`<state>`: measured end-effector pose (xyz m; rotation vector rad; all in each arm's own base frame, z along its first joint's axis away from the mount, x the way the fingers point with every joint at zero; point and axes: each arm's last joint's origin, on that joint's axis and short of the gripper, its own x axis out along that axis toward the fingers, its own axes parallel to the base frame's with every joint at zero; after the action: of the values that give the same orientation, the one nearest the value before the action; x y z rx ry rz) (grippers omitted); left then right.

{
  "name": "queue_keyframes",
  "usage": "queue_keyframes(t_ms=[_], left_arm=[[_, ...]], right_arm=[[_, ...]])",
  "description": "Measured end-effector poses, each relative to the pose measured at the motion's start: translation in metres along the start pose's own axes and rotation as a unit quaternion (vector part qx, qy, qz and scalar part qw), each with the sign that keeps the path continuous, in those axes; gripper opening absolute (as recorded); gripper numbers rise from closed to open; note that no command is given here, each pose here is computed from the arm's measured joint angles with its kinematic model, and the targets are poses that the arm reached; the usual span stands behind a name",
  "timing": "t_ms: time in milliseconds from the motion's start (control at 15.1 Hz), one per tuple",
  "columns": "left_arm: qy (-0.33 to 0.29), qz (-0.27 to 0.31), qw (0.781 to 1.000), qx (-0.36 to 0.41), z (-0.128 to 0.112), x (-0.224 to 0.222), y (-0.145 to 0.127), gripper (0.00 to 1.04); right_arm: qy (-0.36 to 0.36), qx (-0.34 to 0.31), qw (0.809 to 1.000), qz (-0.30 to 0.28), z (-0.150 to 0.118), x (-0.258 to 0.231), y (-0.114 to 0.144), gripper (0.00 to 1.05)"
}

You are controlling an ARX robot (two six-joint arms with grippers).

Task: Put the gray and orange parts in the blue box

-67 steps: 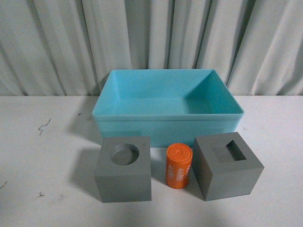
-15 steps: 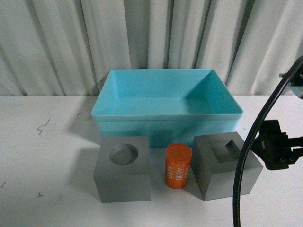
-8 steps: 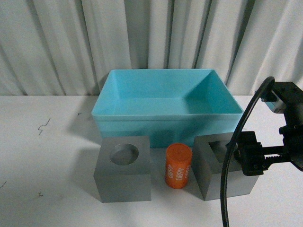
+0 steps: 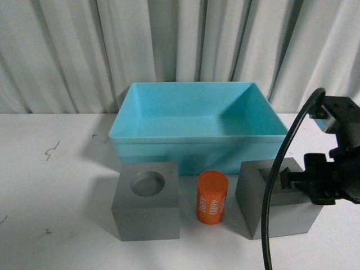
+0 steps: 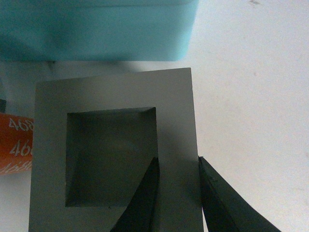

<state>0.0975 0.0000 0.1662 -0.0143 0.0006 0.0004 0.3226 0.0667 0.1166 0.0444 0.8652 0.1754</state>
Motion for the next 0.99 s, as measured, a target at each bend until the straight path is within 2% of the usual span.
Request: queue_keyframes(t_ms=[66,132,198,264,331,463,595,860,992], left_arm=[[0.000,0.000,1.000,0.000,0.000,0.000,0.000,0.98],[0.000,0.000,1.000,0.000,0.000,0.000,0.000,0.98],[0.000,0.000,1.000,0.000,0.000,0.000,0.000,0.98],[0.000,0.000,1.000,0.000,0.000,0.000,0.000,0.98],[0.000,0.000,1.000,0.000,0.000,0.000,0.000,0.98],[0.000,0.000,1.000,0.000,0.000,0.000,0.000,0.98],[0.000,0.000,1.000,0.000,0.000,0.000,0.000,0.98],[0.000,0.000,1.000,0.000,0.000,0.000,0.000,0.98],[0.000,0.000,1.000,0.000,0.000,0.000,0.000,0.98]], right_arm=[[-0.036,0.011,0.999,0.008,0.017,-0.038,-0.004,0.18],[-0.103,0.014,0.994,0.029,0.043,-0.081,-0.004,0.18],[-0.193,0.011,0.980,0.042,0.078,-0.124,-0.005,0.18],[-0.285,0.004,0.957,0.047,0.116,-0.155,-0.004,0.18],[-0.325,0.003,0.945,0.045,0.145,-0.151,-0.007,0.18],[-0.293,0.021,0.954,0.066,0.160,-0.090,-0.008,0.18],[-0.231,0.041,0.970,0.069,0.160,-0.039,0.001,0.18],[-0.203,0.058,0.974,0.082,0.158,-0.001,0.023,0.18],[-0.171,0.079,0.980,0.060,0.146,0.021,0.020,0.18]])
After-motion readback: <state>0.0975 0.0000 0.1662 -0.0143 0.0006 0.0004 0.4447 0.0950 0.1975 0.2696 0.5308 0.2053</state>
